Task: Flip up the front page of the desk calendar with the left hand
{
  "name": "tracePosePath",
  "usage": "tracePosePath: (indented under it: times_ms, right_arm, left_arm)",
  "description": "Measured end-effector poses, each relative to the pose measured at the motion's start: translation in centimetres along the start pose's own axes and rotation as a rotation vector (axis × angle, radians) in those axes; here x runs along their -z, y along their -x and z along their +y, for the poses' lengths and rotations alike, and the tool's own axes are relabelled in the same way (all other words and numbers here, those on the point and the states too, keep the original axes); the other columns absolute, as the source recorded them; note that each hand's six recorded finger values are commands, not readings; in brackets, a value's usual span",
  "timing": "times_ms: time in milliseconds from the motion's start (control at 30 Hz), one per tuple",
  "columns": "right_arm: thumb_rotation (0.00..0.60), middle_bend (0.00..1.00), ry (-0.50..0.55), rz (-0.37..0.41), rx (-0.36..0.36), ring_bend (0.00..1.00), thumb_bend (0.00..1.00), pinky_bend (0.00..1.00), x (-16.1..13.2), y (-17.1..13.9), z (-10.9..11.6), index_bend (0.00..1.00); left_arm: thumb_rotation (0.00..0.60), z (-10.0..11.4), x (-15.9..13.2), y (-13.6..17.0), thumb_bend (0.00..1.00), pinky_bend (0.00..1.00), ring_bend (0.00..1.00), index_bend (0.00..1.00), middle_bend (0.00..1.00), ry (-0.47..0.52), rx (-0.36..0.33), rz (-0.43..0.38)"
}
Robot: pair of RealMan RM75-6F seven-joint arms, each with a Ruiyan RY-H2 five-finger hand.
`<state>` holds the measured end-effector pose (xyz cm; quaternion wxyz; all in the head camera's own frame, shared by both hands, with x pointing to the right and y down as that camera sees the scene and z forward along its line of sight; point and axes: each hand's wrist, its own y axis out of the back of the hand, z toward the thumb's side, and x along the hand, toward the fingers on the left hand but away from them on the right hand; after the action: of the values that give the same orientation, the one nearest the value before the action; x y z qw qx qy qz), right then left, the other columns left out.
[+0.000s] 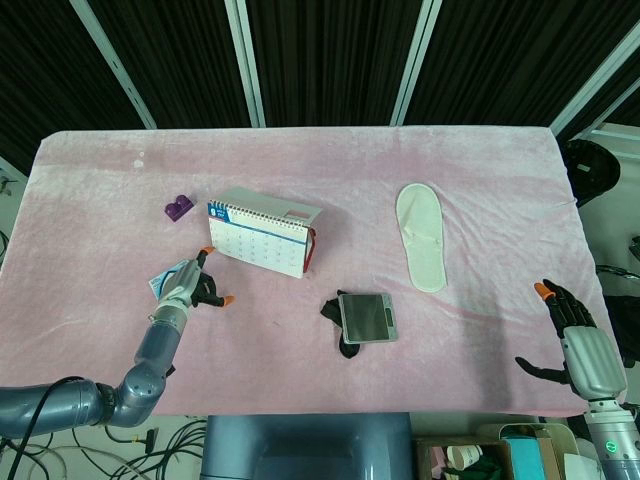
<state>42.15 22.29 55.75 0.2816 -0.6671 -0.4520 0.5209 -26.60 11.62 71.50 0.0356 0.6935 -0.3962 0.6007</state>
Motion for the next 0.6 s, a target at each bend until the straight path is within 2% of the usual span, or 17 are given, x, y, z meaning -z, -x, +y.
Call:
tracePosePath:
  times_ms: [600]
  right_arm:
    - [0.600, 0.00, 0.000, -0.002, 0.002, 0.00, 0.03, 0.09, 0.05, 0.01, 0.04, 0.00]
  left_arm:
    - [0.600, -0.55, -0.30, -0.30, 0.20, 0.71, 0.61, 0.00, 0.71, -0.003, 0.011, 0.000]
